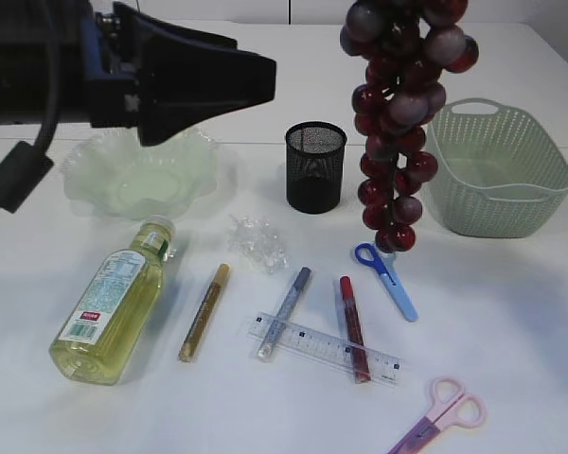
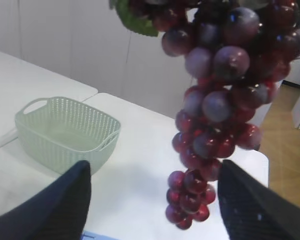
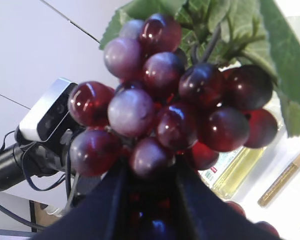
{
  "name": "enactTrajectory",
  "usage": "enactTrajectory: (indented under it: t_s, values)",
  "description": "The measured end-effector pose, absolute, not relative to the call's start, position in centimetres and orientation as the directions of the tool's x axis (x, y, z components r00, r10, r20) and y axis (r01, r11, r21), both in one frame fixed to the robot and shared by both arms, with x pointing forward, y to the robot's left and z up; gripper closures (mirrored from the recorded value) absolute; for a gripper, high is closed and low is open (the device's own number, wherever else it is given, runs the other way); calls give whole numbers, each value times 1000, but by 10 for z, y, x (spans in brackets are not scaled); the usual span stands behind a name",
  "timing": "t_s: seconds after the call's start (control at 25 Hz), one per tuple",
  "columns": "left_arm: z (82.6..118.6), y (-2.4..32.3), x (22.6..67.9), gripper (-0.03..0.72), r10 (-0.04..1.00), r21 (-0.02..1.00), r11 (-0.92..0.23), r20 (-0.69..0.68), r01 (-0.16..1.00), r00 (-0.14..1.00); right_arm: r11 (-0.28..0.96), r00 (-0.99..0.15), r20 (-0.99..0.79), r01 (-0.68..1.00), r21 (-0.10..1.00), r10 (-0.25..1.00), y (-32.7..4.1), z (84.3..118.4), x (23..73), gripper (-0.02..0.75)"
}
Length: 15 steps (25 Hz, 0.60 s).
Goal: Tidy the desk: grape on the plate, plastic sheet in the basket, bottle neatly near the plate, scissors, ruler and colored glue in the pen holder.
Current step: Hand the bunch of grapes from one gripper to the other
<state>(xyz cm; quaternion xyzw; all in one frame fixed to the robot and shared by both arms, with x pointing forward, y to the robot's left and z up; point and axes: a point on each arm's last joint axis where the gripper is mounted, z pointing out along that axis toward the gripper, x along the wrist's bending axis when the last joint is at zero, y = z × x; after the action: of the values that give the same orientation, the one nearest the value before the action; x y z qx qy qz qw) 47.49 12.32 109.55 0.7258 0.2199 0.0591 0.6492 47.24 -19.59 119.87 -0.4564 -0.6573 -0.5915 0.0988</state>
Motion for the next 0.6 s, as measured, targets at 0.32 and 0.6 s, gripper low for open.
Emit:
enactTrajectory:
  t_s: [0.32, 0.6]
  values:
    - [1105, 85, 478, 91, 283, 979, -66, -169, 195, 944, -112, -570, 664, 712, 693, 484, -196, 1199, 472, 529]
    - [1100, 60, 485, 91, 196, 976, -73, -188, 205, 962, -118, -574, 668, 710, 694, 474, -195, 1200, 472, 529]
